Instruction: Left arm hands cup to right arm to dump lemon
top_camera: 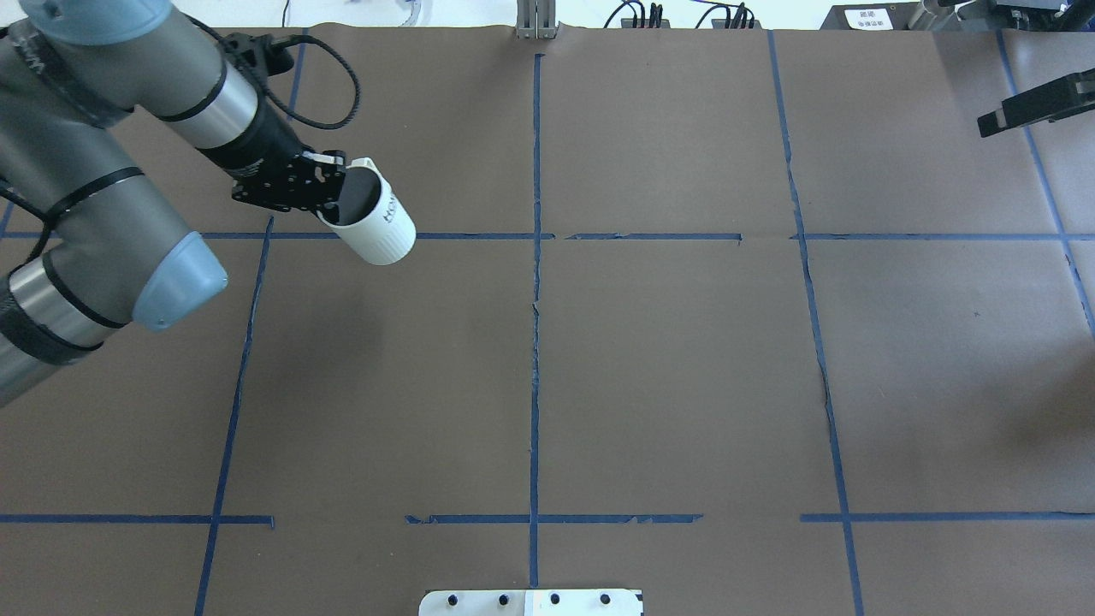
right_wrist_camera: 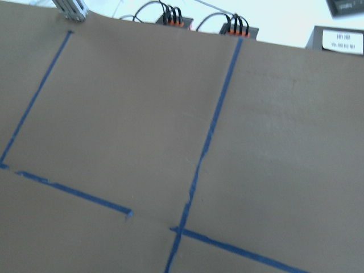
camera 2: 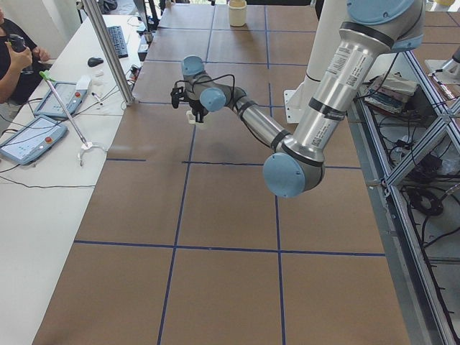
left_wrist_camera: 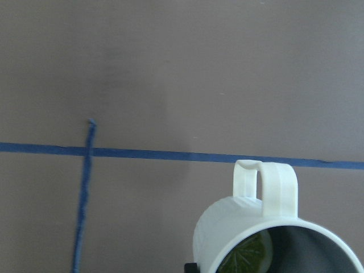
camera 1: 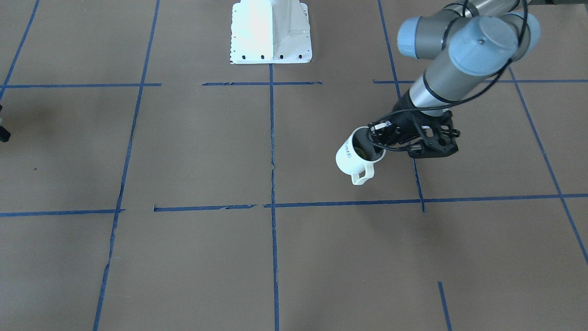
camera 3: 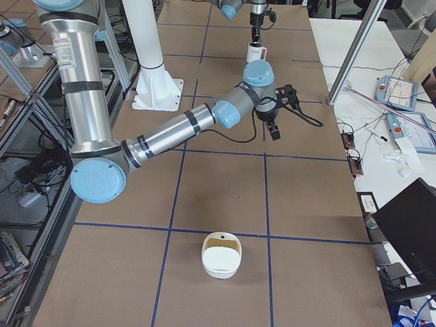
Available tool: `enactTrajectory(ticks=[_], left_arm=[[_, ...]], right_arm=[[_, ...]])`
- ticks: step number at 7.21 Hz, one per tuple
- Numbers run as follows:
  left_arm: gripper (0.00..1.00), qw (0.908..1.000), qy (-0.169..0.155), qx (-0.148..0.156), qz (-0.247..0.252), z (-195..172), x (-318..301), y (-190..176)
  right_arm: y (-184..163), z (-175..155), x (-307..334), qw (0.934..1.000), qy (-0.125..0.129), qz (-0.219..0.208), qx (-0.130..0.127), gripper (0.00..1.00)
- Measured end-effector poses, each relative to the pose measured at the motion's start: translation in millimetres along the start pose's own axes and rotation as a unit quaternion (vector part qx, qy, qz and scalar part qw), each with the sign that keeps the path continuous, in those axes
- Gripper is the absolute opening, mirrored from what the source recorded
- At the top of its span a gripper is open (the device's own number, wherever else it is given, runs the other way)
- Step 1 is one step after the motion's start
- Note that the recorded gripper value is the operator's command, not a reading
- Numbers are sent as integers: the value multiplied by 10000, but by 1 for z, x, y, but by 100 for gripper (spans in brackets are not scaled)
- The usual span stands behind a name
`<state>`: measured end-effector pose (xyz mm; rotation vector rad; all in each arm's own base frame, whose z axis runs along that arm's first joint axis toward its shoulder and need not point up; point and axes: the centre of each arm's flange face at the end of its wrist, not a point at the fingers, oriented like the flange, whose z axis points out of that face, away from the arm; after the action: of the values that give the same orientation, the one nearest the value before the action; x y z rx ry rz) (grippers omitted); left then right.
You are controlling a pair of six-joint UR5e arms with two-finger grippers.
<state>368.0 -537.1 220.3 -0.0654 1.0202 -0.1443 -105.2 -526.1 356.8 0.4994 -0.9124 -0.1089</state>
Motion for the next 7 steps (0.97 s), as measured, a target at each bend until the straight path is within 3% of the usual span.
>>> enactTrajectory(ticks=[2, 3, 5, 7], left_arm=[[0, 9987, -77, -79, -494, 6, 114, 29], [0, 9958, -192, -98, -892, 11, 162, 33], [0, 9812, -258, -91, -1909, 9, 220, 31], [0, 9696, -314, -104, -2423, 5, 271, 24]], right_arm=[[8, 42, -82, 9939, 24, 49, 1106, 100], [16, 54, -113, 9900, -69, 49, 1408, 100], [29, 71, -158, 9831, -157, -129, 1820, 100], [57, 96, -208, 9688, 15, -490, 2428, 100]])
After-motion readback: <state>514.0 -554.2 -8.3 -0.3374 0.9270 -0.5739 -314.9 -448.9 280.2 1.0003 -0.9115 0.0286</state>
